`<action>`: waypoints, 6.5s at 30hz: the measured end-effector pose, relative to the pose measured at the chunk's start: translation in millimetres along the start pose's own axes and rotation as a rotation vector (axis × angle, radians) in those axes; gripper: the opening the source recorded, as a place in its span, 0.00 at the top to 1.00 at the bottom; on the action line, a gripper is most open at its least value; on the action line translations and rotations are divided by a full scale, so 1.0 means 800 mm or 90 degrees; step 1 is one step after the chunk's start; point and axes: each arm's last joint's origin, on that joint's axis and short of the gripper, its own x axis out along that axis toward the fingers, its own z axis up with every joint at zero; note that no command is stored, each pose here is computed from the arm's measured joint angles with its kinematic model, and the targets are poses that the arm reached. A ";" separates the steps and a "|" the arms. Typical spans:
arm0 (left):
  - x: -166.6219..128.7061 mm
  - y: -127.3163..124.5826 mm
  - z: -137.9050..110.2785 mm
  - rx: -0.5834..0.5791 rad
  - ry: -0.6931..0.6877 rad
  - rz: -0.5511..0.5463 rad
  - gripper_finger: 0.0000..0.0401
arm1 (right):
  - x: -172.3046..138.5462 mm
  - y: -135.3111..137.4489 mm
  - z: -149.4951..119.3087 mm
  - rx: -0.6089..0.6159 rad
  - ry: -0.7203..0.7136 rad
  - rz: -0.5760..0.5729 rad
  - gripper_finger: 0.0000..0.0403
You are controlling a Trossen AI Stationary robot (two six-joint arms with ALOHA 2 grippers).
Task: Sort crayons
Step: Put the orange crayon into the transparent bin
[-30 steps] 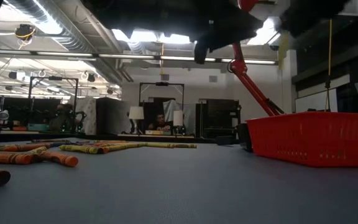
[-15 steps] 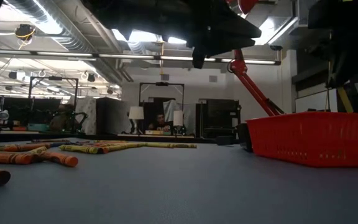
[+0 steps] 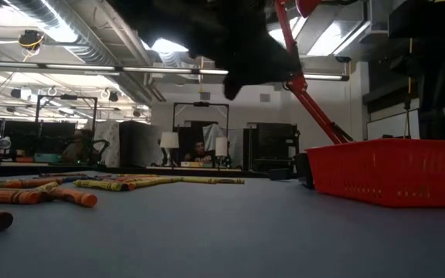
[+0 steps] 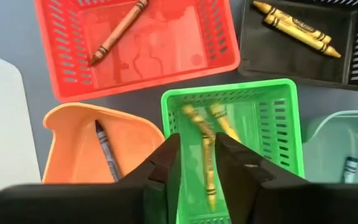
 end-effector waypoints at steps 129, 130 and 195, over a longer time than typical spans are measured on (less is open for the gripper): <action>-0.066 -0.047 0.008 0.171 -0.257 -0.011 0.97 | -0.029 0.041 0.129 -0.126 -0.678 0.027 0.69; -0.066 -0.048 0.008 0.176 -0.258 -0.012 0.97 | -0.026 0.042 0.132 -0.126 -0.679 0.027 0.69; -0.058 -0.033 -0.017 0.185 -0.107 0.029 0.77 | 0.023 0.115 0.031 -0.086 -0.032 0.436 0.92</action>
